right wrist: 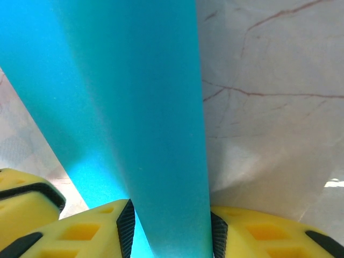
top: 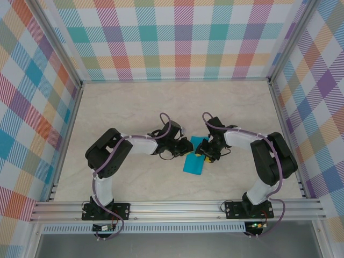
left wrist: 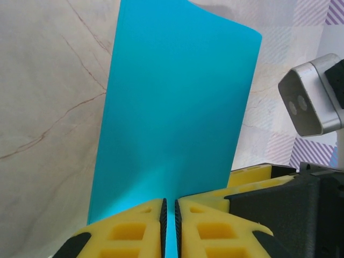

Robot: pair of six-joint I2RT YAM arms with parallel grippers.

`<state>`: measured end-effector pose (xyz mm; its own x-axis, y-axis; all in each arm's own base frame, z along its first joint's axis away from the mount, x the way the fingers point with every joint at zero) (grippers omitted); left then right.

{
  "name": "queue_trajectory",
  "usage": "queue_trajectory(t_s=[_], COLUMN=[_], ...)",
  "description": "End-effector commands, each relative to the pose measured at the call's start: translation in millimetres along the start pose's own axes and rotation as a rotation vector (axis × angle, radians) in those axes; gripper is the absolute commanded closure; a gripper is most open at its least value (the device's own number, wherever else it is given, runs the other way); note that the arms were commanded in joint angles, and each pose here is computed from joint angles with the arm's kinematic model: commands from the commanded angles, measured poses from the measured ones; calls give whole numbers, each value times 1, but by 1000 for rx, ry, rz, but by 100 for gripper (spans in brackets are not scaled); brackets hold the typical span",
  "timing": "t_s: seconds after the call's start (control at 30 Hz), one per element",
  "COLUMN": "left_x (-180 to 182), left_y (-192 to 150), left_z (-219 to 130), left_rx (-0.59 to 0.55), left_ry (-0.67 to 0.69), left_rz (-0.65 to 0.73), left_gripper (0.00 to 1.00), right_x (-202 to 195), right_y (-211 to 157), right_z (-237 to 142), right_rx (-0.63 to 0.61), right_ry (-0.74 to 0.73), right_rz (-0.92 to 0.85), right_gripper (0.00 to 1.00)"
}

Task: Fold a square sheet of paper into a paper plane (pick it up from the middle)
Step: Hold the square sheet of paper at the center of the table.

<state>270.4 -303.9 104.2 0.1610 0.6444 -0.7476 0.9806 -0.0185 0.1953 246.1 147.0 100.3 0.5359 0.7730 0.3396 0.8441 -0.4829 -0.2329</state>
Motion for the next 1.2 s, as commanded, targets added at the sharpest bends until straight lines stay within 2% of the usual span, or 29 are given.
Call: queue_trajectory(t_s=[0.0,0.67,0.83,1.03,1.17], left_x=[-5,22,36,50,55], left_y=[-4,-20,-30,-39,-41], left_z=[7,15,14,16,15], left_rx=[43,127,171,199,199], left_ry=[0,161,245,293,317], left_rz=[24,-21,-34,-50,-58], left_gripper=[87,92,93,95,97], right_x=[-44,-40,-14,1,4], right_y=[7,4,0,-15,-23], right_z=[34,28,-6,-72,-92], right_rx=[-51,-47,-73,-228,-307], right_ry=[-240,-206,-79,21,150], right_rz=[60,42,-16,-59,-118], right_gripper=[55,55,50,37,39])
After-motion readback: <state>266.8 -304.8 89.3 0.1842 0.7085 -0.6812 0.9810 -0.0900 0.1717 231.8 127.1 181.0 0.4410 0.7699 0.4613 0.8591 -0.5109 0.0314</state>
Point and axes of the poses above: each hand's point on the last joint's axis, 136 mm out from that joint toward the fingers, its own z axis out along the fingers, its own x axis along the line the jaws close on, y = z × x, the point moved 10 cm from there along -z, back along the fingers, and after that the axes turned 10 degrees about z, right-handed, at the moved point
